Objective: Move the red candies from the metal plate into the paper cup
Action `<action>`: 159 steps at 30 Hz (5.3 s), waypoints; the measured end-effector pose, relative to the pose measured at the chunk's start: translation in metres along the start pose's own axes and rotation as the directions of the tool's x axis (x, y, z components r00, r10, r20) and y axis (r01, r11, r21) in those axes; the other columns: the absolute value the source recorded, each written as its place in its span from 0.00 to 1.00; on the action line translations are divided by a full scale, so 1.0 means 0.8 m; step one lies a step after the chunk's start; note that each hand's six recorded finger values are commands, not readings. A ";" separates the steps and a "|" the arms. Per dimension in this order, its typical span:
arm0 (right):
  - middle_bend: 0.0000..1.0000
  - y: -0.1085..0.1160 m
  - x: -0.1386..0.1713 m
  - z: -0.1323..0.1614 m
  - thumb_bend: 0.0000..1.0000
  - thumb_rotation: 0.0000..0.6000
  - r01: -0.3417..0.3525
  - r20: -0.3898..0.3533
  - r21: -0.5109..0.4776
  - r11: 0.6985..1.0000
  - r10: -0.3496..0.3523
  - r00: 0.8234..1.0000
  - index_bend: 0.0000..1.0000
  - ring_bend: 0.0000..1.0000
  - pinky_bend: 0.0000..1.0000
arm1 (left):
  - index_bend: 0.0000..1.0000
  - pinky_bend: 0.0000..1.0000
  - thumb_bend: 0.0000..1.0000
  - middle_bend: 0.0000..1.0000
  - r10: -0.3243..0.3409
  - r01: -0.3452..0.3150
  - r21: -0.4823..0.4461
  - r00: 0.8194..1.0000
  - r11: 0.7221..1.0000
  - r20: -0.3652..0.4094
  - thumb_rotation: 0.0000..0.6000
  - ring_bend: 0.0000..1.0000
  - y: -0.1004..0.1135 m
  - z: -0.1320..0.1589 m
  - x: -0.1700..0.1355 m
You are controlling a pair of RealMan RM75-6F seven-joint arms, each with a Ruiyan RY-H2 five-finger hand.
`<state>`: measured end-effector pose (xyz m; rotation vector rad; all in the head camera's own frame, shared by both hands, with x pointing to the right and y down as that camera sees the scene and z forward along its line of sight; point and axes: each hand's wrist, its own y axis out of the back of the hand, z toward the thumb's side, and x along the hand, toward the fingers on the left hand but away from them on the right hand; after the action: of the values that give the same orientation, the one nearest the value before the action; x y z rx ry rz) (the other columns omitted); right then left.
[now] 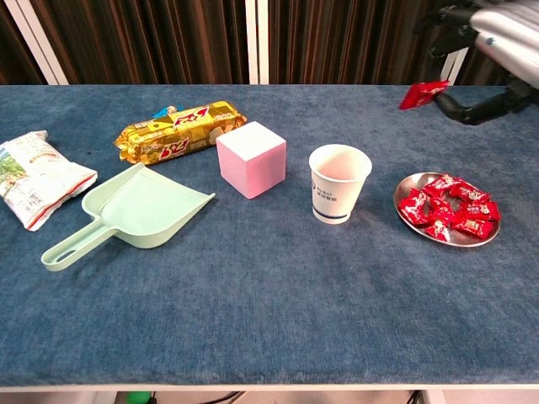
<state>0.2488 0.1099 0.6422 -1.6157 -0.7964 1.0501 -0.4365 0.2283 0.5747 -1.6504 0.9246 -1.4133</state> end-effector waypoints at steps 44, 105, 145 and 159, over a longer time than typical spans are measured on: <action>0.04 -0.061 0.043 -0.032 0.32 1.00 -0.297 0.026 0.162 0.941 0.297 0.955 0.29 0.00 0.00 | 0.09 0.15 0.10 0.03 0.009 -0.009 -0.003 1.000 1.000 0.003 1.00 0.00 0.003 0.000 -0.003; 0.15 -0.127 0.059 -0.038 0.52 1.00 -0.318 0.044 0.217 0.923 0.316 0.948 0.82 0.00 0.00 | 0.09 0.15 0.10 0.03 0.000 0.000 -0.003 1.000 1.000 -0.002 1.00 0.00 0.001 -0.002 0.000; 0.09 -0.053 -0.018 0.111 0.37 1.00 -0.113 -0.218 0.170 0.979 0.149 0.965 0.50 0.00 0.00 | 0.09 0.15 0.10 0.03 0.015 -0.015 -0.016 1.000 1.000 -0.010 1.00 0.00 0.007 -0.008 -0.002; 0.07 -0.027 -0.001 0.070 0.29 1.00 -0.101 -0.179 0.152 0.983 0.128 0.976 0.18 0.00 0.00 | 0.09 0.15 0.10 0.03 0.013 -0.013 -0.014 1.000 1.000 -0.006 1.00 0.00 0.006 -0.005 -0.001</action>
<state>0.1974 0.1368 0.6570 -1.6254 -0.4960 0.9941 -0.4410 0.2267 0.5702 -1.6487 0.9487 -1.4071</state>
